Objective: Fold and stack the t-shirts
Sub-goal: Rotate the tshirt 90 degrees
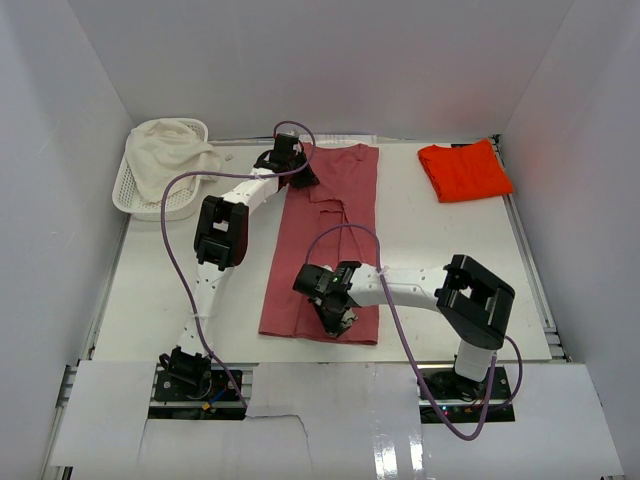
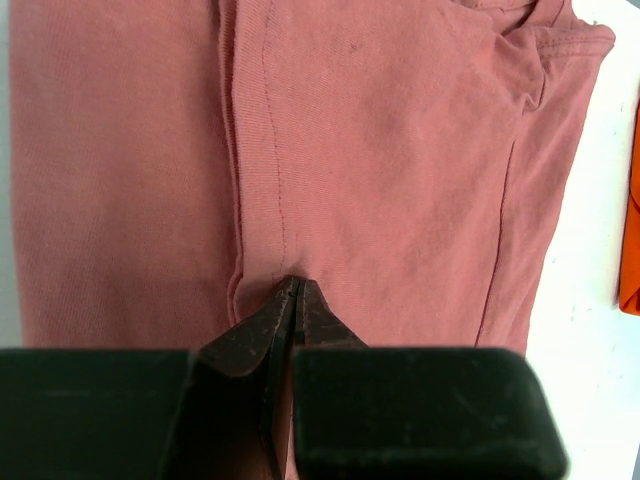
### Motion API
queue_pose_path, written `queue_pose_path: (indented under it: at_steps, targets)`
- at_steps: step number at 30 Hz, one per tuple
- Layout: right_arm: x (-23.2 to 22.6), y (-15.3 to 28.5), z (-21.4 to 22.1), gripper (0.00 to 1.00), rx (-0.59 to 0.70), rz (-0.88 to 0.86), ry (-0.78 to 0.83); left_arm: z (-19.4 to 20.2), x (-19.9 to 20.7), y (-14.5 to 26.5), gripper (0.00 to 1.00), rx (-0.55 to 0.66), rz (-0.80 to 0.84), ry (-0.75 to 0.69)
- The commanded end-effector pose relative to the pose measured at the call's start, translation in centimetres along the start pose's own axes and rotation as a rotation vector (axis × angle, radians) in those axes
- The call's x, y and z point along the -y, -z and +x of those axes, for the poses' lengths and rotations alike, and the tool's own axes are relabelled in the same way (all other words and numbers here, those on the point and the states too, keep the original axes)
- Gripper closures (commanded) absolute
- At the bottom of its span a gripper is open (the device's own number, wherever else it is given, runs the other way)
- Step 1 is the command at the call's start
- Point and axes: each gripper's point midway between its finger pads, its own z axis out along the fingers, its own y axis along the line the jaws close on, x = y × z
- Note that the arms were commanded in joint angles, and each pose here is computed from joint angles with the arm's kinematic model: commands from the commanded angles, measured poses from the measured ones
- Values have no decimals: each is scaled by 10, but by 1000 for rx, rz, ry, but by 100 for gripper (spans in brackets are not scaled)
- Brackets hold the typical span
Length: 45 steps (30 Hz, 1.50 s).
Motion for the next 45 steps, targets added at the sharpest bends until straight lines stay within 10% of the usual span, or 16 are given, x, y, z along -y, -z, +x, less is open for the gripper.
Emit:
queue_pose_path:
  at_steps: [1, 39, 45]
  targets:
    - [-14, 15, 4, 92, -6, -39, 1, -15, 5, 14, 85, 25, -5, -15]
    - [-60, 22, -8, 92, 8, -179, 50, -13, 1, 13, 85, 17, -22, -17]
    - [-65, 30, -18, 66, 64, -207, 53, -12, 1, 14, 85, 16, -23, -15]
